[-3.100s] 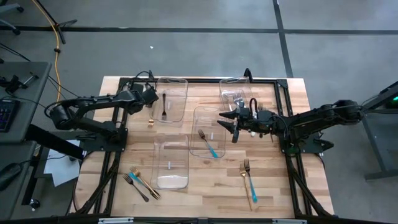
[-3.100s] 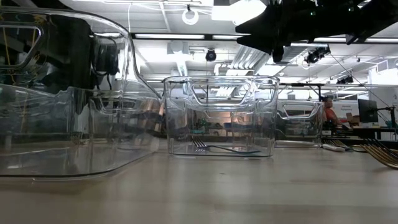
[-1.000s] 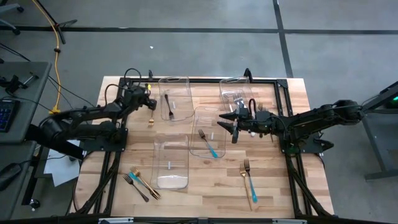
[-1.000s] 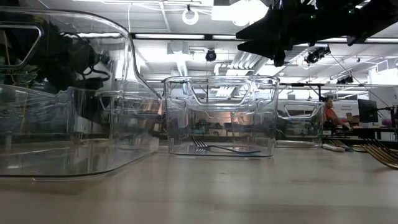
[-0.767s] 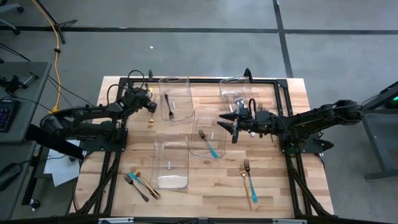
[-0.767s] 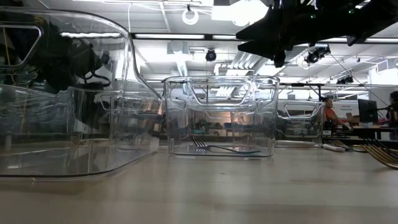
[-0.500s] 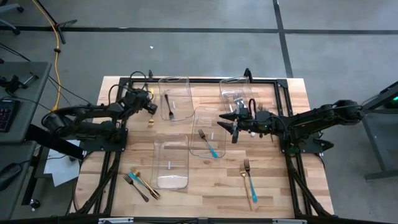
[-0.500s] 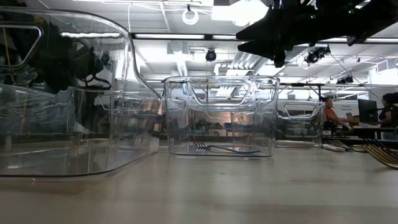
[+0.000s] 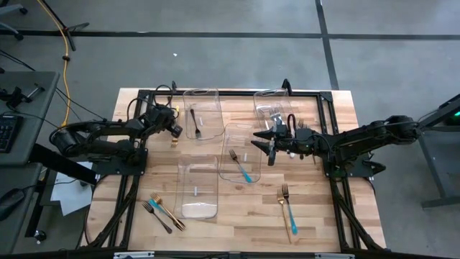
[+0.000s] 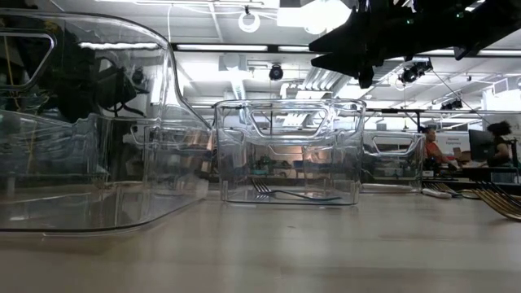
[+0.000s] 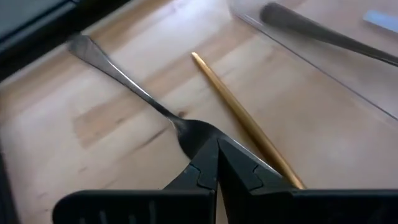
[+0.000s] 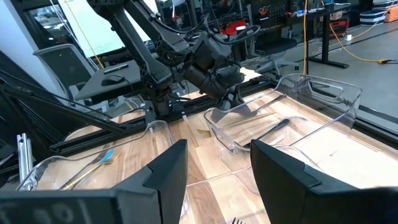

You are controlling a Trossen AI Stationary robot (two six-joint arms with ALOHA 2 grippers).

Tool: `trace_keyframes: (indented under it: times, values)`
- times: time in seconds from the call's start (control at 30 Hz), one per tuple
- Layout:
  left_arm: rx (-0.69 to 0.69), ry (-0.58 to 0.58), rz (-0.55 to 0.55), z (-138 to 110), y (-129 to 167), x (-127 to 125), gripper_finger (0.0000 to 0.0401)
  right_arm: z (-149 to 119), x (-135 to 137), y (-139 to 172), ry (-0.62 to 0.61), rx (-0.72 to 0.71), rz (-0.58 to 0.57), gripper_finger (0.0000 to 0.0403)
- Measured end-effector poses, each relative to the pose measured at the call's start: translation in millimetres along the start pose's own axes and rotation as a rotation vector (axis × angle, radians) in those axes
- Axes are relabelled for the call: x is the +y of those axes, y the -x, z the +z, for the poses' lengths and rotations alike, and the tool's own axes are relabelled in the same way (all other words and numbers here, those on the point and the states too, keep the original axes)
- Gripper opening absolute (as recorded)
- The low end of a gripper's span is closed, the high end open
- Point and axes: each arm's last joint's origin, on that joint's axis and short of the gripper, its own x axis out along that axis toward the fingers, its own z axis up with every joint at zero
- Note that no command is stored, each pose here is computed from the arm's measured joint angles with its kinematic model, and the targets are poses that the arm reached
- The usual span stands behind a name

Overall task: Sort silverware by color (type)
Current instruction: Put the black fork into the top left transparent bin

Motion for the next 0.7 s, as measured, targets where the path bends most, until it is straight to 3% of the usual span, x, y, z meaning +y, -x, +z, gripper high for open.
trace_keyframes:
  times: [0.43,0.7]
  values:
    - [0.124,0.078,-0.008,-11,2,0,0.0,0,0,0,0.0,-0.001,0.0,0.0171]
    - [0.191,0.257,-0.036,-16,11,1,0.0,0,0,0,0.0,-0.001,0.0,0.0171]
